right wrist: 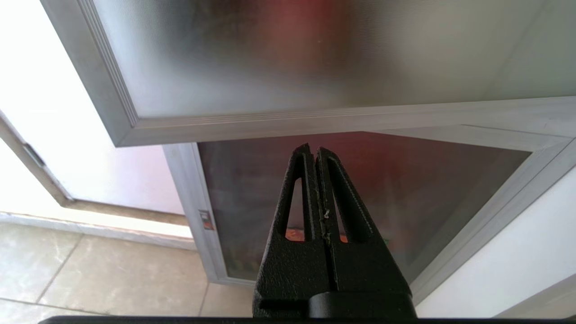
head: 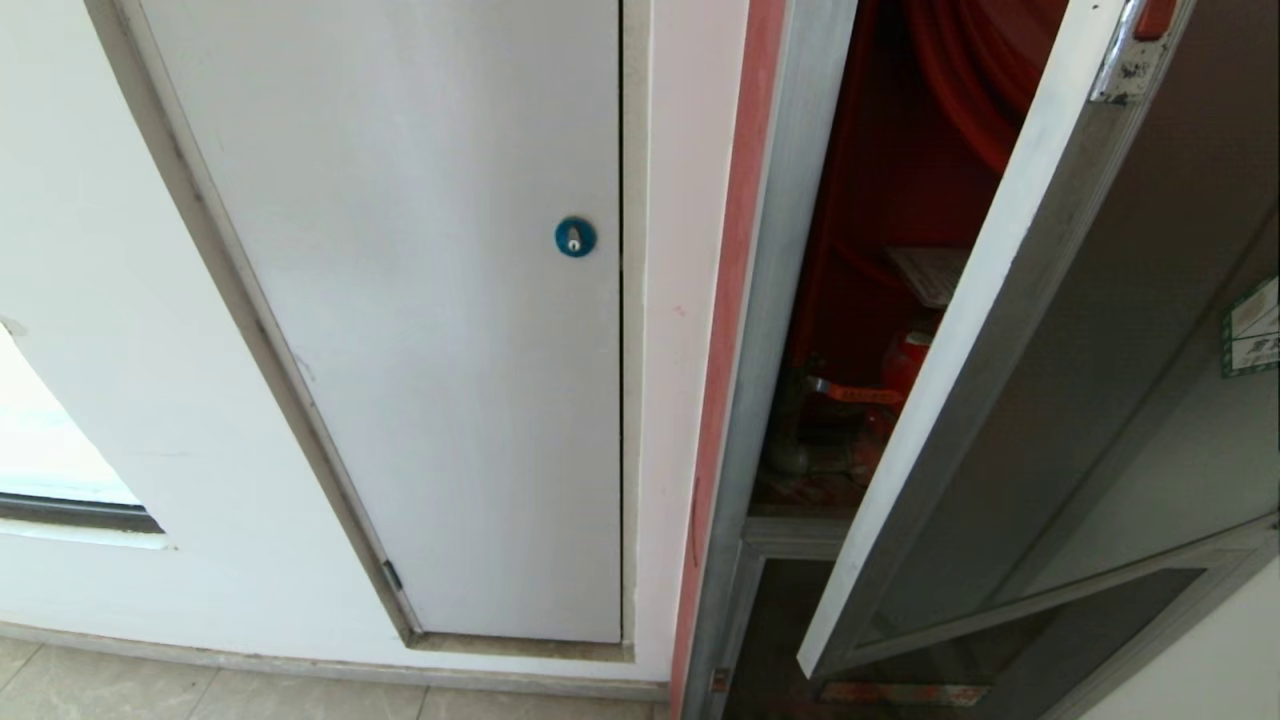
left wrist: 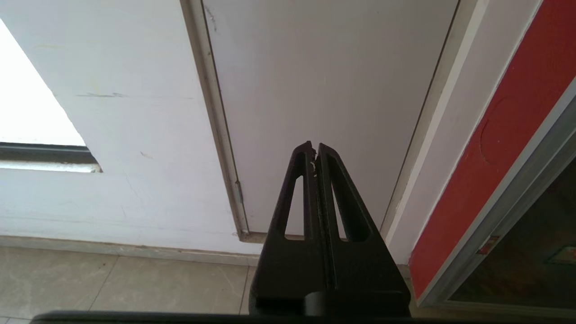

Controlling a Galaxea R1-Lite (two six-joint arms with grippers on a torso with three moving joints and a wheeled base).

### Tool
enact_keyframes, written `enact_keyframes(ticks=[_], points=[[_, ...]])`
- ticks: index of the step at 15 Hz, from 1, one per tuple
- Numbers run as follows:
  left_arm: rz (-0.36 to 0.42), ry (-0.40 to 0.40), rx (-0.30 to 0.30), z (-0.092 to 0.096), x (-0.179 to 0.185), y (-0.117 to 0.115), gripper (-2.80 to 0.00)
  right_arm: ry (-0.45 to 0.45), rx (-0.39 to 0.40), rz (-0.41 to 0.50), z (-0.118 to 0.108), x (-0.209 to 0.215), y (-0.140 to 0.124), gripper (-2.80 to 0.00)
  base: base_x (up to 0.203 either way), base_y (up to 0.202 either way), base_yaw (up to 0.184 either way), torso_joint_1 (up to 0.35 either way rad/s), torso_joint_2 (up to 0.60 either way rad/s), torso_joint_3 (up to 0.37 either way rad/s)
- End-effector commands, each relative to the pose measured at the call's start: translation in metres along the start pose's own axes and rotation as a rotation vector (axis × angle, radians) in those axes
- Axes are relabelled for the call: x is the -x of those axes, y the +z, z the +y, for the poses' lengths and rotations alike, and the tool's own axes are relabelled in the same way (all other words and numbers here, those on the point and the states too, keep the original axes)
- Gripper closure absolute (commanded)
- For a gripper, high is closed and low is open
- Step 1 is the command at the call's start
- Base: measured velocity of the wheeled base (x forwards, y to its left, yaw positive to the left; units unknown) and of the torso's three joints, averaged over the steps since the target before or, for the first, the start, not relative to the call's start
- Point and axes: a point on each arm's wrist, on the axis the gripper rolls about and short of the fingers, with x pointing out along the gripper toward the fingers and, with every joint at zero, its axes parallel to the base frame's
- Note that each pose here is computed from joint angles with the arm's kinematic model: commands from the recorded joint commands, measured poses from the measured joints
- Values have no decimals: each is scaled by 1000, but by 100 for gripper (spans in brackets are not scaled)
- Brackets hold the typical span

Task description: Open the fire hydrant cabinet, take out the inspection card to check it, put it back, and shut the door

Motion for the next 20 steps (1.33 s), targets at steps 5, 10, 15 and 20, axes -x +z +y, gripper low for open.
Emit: enact_keyframes(ticks=[5,10,15,20], points=[[20,1,1,0,-1,-5,0,50,-5,-63,-1,11,37,0,0,0,0,0,0,0],[20,1,1,0,-1,-5,0,276,-47,-24,1,0,90,0,0,0,0,0,0,0],[20,1,1,0,-1,-5,0,566,-168,98,3,-42,146,0,0,0,0,0,0,0],[20,1,1,0,-1,-5,0,705,-209,147,4,-104,184,0,0,0,0,0,0,0]])
